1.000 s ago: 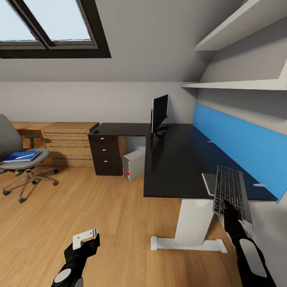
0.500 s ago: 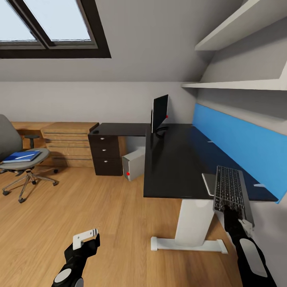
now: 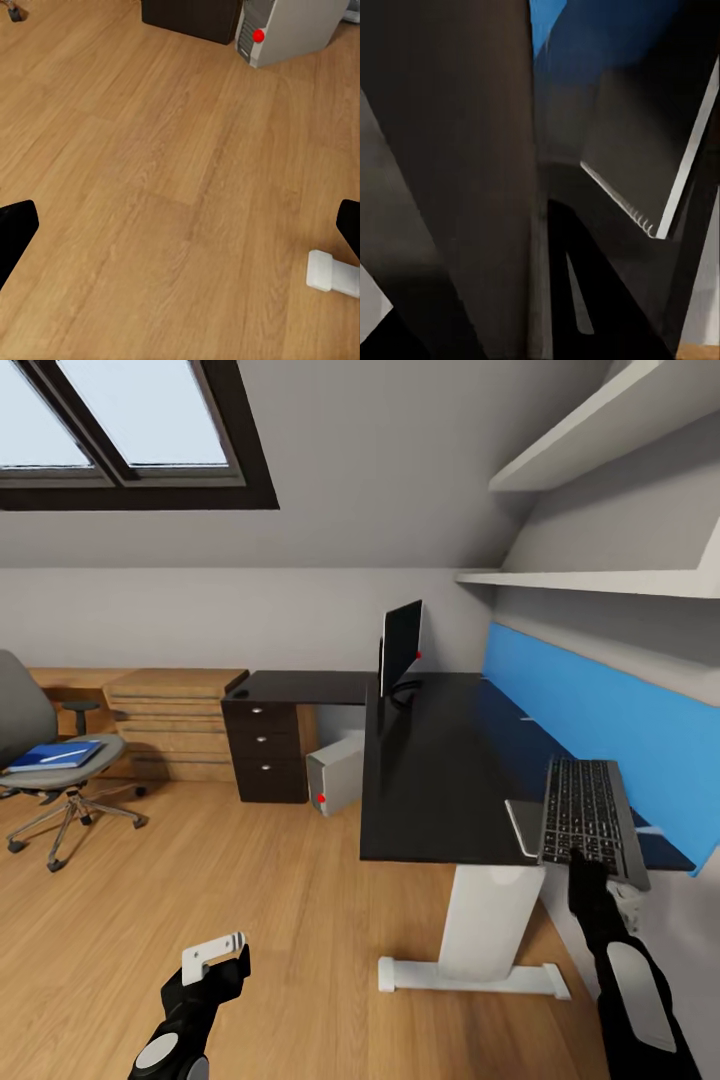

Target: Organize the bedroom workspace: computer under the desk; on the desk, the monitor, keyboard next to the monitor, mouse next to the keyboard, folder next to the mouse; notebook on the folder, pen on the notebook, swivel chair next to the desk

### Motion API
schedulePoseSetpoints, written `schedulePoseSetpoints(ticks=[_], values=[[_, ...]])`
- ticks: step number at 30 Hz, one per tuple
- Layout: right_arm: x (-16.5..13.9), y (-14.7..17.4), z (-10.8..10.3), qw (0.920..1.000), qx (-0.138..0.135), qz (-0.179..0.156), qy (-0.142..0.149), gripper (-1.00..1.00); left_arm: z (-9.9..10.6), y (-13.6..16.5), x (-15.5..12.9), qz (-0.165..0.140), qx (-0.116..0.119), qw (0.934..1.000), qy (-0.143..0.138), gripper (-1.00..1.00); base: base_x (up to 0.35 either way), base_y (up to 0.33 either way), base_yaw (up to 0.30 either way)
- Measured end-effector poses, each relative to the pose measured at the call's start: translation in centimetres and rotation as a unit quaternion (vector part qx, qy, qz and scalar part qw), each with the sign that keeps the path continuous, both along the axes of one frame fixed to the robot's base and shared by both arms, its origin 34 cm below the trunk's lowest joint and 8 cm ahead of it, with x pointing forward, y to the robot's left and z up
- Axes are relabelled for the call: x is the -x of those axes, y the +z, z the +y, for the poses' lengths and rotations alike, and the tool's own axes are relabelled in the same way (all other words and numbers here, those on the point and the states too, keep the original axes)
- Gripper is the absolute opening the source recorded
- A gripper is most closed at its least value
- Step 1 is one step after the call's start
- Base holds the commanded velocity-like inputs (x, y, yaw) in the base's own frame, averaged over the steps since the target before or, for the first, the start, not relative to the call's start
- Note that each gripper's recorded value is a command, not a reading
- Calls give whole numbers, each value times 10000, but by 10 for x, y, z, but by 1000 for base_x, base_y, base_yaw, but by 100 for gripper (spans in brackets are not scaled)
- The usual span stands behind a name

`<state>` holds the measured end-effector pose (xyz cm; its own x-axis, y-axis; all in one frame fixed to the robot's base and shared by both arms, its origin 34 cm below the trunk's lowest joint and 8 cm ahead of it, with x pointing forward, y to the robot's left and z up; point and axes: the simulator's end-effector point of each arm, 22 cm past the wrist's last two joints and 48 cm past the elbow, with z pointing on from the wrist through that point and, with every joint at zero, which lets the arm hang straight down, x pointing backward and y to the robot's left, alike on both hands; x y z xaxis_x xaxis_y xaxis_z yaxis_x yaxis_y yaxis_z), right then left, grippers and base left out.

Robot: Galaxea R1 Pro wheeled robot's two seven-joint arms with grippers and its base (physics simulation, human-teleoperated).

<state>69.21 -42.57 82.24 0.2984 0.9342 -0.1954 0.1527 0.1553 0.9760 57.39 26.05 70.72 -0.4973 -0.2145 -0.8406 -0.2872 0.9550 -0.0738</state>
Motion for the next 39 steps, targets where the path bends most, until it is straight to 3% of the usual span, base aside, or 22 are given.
schedulePoseSetpoints(ticks=[7,12,18,20,23,27,34,36,39], values=[[15,37,20,9995,-21,-310,-36,-100,1,12,-1,7,-8,10000,7,100,0,0,0],[18,37,37,9994,-47,-324,86,-100,0,12,-1,13,-11,10000,-1,100,0,0,3],[16,40,97,9972,2,-332,663,-100,1,14,-1,-13,-17,10000,-1,100,12,23,86],[14,38,139,9934,49,-307,1105,-100,1,16,-1,-29,-18,10000,1,100,100,184,131],[14,39,157,9913,79,-318,1271,-100,1,17,-1,-47,-18,10000,2,100,131,239,134],[18,43,200,9851,206,-386,1661,-100,1,20,-1,-74,-18,10000,1,100,148,289,121],[24,39,241,9784,315,-366,2011,-100,1,23,-2,-116,-14,9999,6,100,152,307,56],[26,34,261,9740,317,-314,2220,-100,1,23,-2,-115,-9,9999,1,100,152,310,5],[28,31,271,9712,349,-291,2340,-100,1,23,-2,-111,-12,9999,-2,100,152,310,2]])
